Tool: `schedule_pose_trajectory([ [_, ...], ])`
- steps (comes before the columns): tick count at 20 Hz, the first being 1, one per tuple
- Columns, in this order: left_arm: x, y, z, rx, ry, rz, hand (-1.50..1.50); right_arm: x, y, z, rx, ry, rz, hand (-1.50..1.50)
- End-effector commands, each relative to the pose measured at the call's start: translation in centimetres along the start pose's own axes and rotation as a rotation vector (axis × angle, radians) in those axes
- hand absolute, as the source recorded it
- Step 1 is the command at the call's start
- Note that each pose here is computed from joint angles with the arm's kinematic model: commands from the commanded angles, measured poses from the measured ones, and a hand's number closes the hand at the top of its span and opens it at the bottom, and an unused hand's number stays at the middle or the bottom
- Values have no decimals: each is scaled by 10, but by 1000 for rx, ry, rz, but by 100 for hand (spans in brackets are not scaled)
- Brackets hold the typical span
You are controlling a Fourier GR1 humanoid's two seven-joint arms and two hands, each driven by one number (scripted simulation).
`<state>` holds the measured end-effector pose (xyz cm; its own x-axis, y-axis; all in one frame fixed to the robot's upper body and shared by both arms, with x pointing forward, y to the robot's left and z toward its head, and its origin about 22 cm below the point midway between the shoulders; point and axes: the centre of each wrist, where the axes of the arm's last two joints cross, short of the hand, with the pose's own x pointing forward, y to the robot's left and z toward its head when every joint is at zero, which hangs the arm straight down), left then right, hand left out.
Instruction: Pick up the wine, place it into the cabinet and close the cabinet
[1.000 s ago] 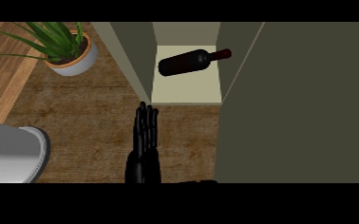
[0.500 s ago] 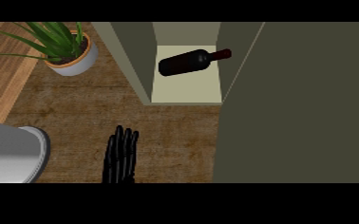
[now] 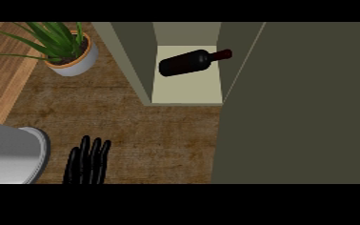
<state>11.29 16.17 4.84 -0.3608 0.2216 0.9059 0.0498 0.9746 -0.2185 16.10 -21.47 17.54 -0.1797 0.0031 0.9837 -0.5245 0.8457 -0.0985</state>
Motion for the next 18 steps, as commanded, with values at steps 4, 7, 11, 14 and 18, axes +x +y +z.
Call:
schedule_pose_trajectory([
  [4,21,39,6,37,-18,-18,-150,17,29,23,123,12,-147,150],
  [7,33,46,-16,49,-50,-10,-150,24,39,29,208,15,-157,150],
  [11,46,65,-17,71,-53,-28,-150,32,53,34,335,-26,-76,150],
  [14,46,84,-11,73,-42,-39,-150,31,69,27,365,-46,-116,150],
  [18,52,96,-19,90,-50,-45,-150,30,85,22,378,-38,-121,150],
])
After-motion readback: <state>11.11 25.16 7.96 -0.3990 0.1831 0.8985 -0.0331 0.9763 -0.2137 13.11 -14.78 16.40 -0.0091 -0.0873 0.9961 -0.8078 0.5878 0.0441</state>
